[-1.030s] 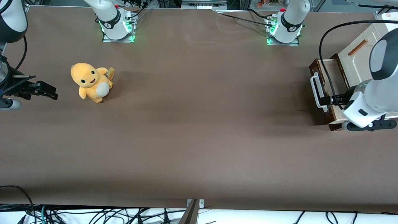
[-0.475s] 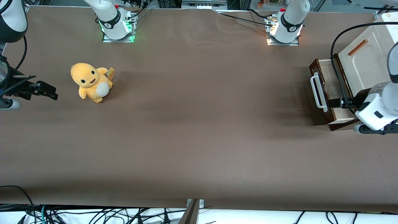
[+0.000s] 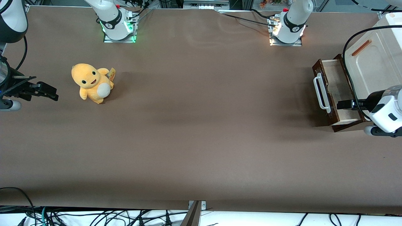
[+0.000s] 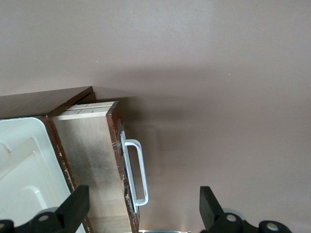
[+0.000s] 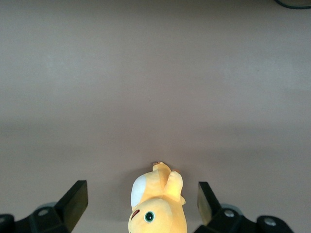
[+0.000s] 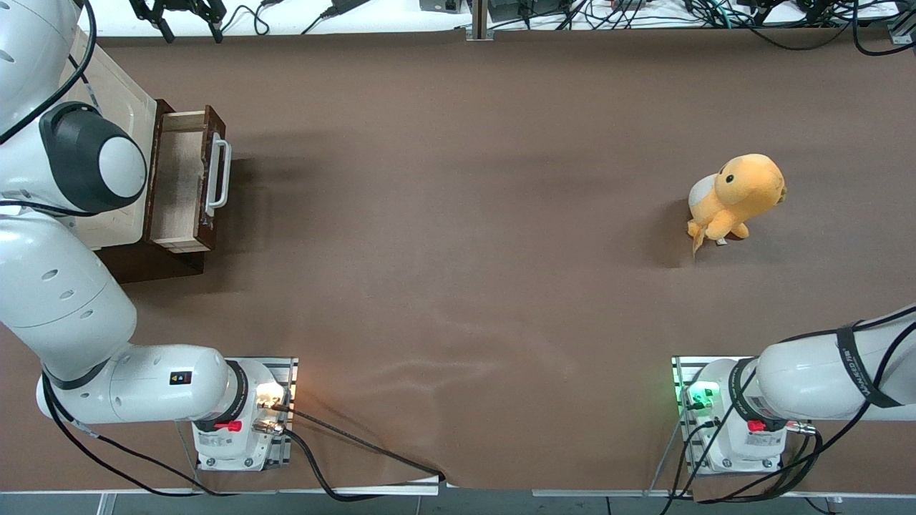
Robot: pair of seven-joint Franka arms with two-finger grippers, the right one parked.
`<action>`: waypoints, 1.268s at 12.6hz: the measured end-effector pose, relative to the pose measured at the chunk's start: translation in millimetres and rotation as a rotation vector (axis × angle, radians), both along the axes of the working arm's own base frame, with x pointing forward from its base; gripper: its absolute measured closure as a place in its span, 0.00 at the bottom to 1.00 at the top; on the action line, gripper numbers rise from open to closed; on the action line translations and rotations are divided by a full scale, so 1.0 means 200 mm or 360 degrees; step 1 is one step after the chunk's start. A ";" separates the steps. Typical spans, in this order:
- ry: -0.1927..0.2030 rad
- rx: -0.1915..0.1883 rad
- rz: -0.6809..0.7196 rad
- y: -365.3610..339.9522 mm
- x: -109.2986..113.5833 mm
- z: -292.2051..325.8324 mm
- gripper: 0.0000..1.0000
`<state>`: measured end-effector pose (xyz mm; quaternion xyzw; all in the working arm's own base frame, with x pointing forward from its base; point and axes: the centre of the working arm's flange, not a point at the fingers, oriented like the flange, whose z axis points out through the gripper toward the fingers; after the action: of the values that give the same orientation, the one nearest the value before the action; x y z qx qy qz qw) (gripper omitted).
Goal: Open lower drawer with left arm only
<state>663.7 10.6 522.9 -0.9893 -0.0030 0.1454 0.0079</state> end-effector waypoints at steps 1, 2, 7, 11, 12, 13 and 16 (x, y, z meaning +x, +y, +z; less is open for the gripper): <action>0.0005 0.0000 -0.0015 -0.03 0.00 -0.01 0.00; 0.0007 0.0000 -0.0036 -0.07 0.00 -0.02 0.00; -0.0003 0.0000 -0.0107 -0.22 0.01 -0.05 0.00; -0.0024 0.0044 -0.0116 -0.26 0.02 -0.07 0.00; -0.0024 0.0051 -0.0115 -0.26 0.02 -0.08 0.00; -0.0023 0.0052 -0.0123 -0.25 0.02 -0.08 0.00; -0.0041 0.0067 -0.0157 -0.22 0.03 -0.08 0.00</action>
<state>669.4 -33.6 507.5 -0.9897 0.0426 0.1321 0.0357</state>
